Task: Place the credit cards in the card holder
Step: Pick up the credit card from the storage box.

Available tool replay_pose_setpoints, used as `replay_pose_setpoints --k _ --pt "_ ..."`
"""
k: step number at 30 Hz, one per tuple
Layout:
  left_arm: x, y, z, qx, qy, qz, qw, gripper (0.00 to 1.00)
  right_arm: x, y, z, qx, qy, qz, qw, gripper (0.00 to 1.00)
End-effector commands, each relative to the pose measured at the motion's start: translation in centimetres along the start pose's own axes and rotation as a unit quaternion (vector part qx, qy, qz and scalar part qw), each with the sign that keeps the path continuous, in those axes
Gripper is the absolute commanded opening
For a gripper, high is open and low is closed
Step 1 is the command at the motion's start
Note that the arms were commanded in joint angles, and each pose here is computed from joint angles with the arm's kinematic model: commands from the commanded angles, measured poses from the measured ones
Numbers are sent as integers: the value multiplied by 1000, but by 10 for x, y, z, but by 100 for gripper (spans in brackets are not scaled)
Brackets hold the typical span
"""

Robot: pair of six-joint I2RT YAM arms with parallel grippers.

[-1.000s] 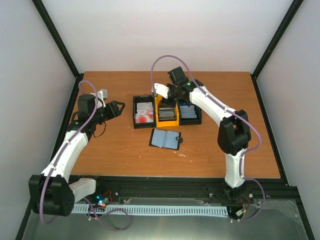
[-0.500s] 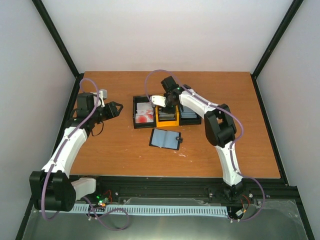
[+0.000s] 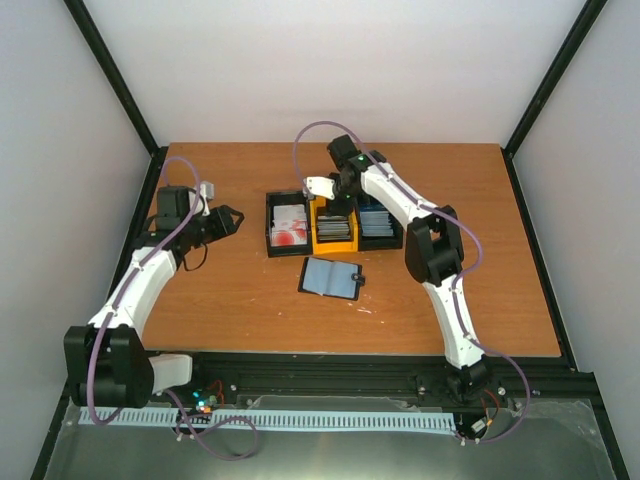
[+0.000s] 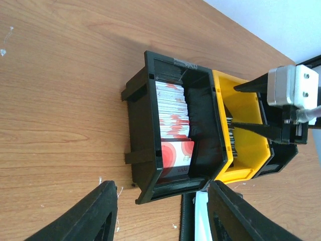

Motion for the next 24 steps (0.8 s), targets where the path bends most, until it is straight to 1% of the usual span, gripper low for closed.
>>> replay_pose_setpoints --k 1,3,4,9,13,17,22,24 --pt "-10 0 -1 -3 0 -7 1000 50 4 -4 9 -16 -6 4 1000 53" --pt "-10 0 0 -3 2 -7 1000 50 7 -11 8 2 0 16 1000 42" --pt "-10 0 0 -3 3 -6 1000 50 8 -14 8 6 3 19 1000 40" --pt "-7 0 2 -5 8 -5 1000 49 3 -21 7 49 24 6 998 37" --pt "-6 0 2 -5 11 -5 1000 48 5 -27 -2 85 29 21 996 29" --pt "-5 0 3 -6 11 -5 1000 48 5 -24 -1 80 30 17 996 27" --pt "-4 0 4 -8 11 -5 1000 47 -5 -12 0 60 13 -17 998 29" --pt "-4 0 4 -8 12 -5 1000 47 -6 -10 -3 63 8 -20 998 28"
Point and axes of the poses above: each gripper's point midway between its finger pads, its own y axis back along the fingers, its own z axis along the line the jaws close on, x = y × z, the point moved 5 cm from there along y, back along the fingers, and after that the axes turned 1 degree about y, right-handed, at the moved point
